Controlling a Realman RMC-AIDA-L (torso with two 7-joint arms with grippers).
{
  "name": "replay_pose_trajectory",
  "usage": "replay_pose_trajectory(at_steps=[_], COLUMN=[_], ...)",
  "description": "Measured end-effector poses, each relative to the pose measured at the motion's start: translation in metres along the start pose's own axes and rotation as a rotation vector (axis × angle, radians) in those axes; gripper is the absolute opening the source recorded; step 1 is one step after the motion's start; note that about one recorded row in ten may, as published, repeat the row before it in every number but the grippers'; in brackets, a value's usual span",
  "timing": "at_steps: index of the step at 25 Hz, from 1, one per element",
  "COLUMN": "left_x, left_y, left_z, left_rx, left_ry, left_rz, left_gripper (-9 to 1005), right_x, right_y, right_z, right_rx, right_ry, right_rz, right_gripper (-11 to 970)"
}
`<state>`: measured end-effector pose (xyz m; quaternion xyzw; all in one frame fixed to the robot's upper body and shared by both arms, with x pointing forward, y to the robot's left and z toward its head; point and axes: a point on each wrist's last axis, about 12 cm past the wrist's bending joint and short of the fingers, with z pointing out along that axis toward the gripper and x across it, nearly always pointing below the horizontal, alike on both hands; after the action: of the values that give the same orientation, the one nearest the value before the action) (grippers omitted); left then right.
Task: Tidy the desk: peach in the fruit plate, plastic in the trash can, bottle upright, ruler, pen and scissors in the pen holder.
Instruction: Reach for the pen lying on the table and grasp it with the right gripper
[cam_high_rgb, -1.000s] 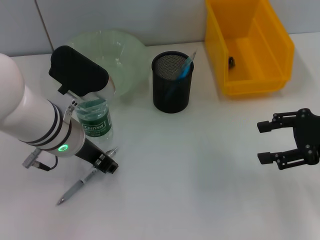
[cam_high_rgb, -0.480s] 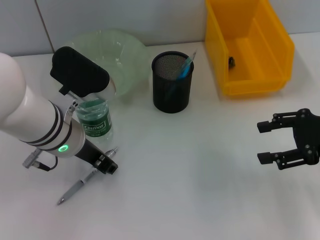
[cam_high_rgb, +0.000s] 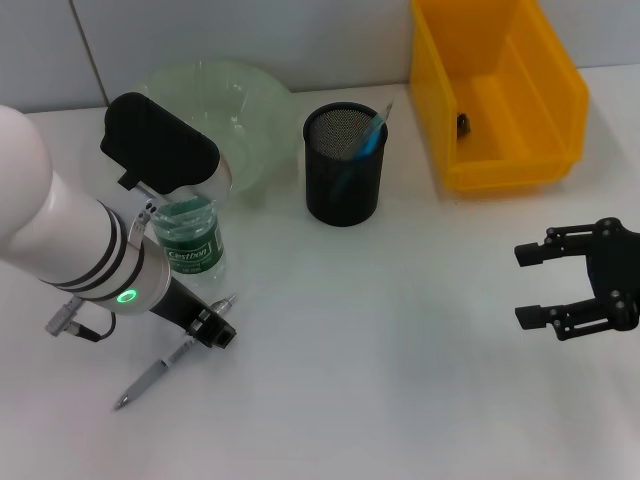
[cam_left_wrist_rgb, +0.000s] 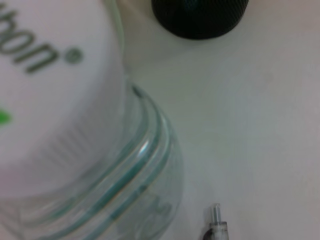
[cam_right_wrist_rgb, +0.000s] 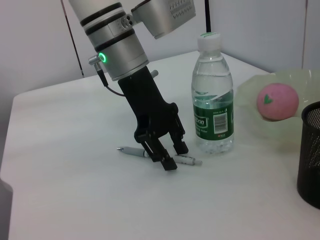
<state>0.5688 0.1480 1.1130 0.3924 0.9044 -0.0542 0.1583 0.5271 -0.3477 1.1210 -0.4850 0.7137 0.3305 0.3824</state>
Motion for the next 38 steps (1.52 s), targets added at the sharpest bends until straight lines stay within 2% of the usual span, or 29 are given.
replay_pose_trajectory(at_steps=[24, 30, 36, 38], left_x=[0.0014, -0.0003, -0.0052, -0.0056], left_y=[0.0023, 0.0088, 0.0077, 0.0073], left_z=[0.0027, 0.0013, 0.0059, 0.0063], left_rx=[-0.001, -0.001, 0.012, 0.014], left_ry=[0.003, -0.006, 0.0, -0.003], left_rz=[0.016, 0.015, 0.055, 0.058], left_gripper=[473, 472, 252, 215], right_x=[0.0006, 0.0006, 0.0002, 0.0001], right_y=[0.001, 0.0014, 0.0022, 0.0022], right_z=[0.0003, 0.0003, 0.0002, 0.0002], right_rx=[-0.002, -0.003, -0.008, -0.008], right_ry=[-0.001, -0.002, -0.003, -0.002], right_rz=[0.0, 0.004, 0.005, 0.004], right_gripper=[784, 784, 784, 784])
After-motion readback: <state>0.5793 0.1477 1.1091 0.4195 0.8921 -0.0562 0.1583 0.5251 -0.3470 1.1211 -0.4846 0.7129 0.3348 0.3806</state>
